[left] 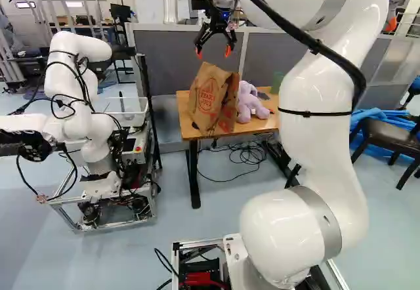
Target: Pick up the bag on the ground and place it on the table
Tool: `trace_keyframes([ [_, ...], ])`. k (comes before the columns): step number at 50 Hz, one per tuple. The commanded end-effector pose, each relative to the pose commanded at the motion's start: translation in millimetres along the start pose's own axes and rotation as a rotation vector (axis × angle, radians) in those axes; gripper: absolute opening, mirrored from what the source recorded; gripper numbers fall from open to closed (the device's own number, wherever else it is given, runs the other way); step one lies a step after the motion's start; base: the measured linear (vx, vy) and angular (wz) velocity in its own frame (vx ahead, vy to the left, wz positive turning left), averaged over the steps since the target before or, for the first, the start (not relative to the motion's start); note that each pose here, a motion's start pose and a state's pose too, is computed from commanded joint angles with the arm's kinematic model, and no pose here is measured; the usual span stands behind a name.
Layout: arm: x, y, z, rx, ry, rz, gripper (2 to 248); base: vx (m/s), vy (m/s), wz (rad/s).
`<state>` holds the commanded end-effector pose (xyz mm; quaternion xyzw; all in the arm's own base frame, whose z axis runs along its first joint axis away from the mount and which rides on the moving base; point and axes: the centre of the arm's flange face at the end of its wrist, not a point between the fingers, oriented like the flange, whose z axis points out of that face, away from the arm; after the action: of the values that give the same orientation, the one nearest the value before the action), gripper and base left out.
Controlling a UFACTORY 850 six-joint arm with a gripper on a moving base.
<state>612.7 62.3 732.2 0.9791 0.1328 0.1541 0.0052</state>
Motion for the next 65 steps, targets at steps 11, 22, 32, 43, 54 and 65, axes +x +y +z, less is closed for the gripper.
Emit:
trace_keyframes([
  [11, 0.0, 0.0, 0.0, 0.0, 0.0, 0.0, 247, -0.055, -0.013, 0.01],
  [22, 0.0, 0.0, 0.0, 0.0, 0.0, 0.0, 247, -0.103, -0.006, 0.007],
  [32, 0.0, 0.0, 0.0, 0.0, 0.0, 0.0, 247, -0.113, -0.003, 0.009],
  [43, 0.0, 0.0, 0.0, 0.0, 0.0, 0.0, 247, -0.114, -0.005, 0.008],
  [54, 0.0, 0.0, 0.0, 0.0, 0.0, 0.0, 247, -0.116, -0.002, 0.009],
  [65, 0.0, 0.0, 0.0, 0.0, 0.0, 0.0, 247, -0.115, -0.003, 0.005],
])
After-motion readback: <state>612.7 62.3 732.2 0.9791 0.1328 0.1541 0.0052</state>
